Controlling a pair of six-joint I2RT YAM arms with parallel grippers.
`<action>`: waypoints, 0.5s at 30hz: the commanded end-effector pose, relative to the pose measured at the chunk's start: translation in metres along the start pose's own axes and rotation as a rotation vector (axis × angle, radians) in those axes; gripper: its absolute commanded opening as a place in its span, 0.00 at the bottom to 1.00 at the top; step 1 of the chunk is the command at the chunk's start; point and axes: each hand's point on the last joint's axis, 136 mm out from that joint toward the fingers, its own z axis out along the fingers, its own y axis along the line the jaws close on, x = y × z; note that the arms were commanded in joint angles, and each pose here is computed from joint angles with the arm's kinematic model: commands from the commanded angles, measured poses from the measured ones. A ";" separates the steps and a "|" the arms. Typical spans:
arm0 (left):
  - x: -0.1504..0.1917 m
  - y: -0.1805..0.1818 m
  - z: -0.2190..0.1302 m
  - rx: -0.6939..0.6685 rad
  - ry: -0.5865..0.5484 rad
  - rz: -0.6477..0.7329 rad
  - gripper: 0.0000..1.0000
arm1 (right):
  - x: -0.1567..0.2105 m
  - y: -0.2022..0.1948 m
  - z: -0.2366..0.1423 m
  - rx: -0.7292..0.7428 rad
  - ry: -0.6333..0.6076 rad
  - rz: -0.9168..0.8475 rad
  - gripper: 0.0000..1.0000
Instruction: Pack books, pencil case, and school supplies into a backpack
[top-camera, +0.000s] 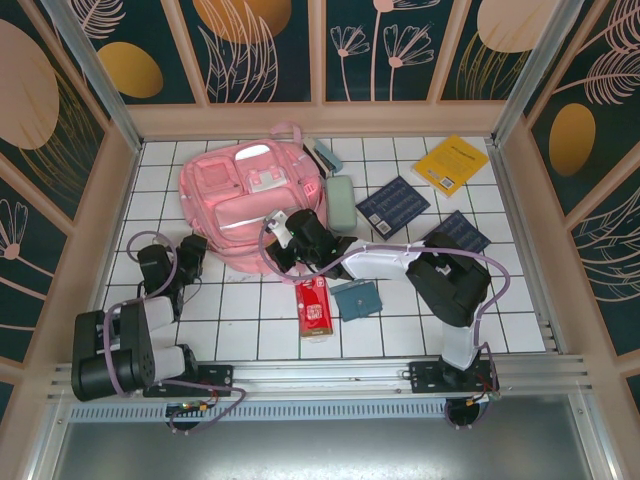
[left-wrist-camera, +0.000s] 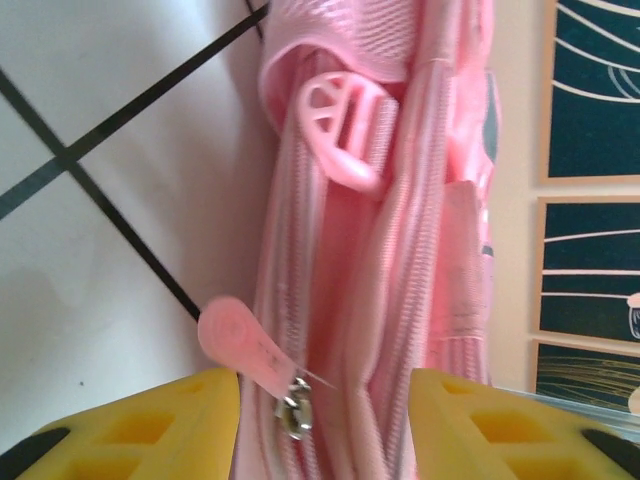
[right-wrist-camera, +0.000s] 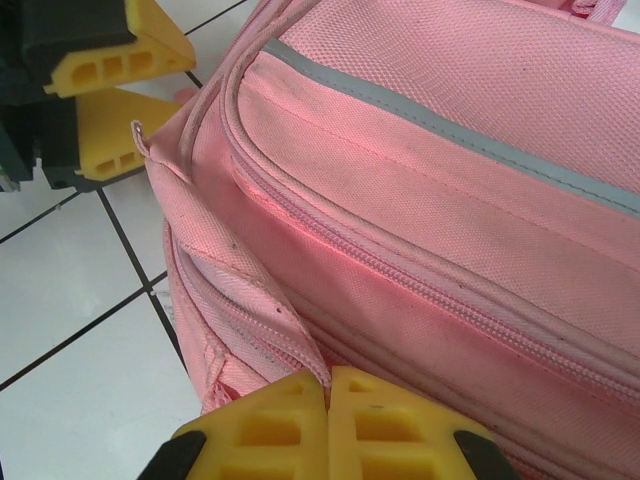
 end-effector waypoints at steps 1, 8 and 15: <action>-0.004 -0.014 -0.004 0.029 -0.014 0.057 0.48 | -0.036 0.003 -0.009 -0.012 -0.106 0.010 0.00; -0.007 0.004 0.005 -0.053 -0.012 0.062 0.49 | -0.035 0.003 -0.008 -0.009 -0.099 0.012 0.00; -0.008 0.035 0.001 -0.179 -0.048 -0.002 0.65 | -0.034 0.002 -0.009 -0.001 -0.097 0.005 0.00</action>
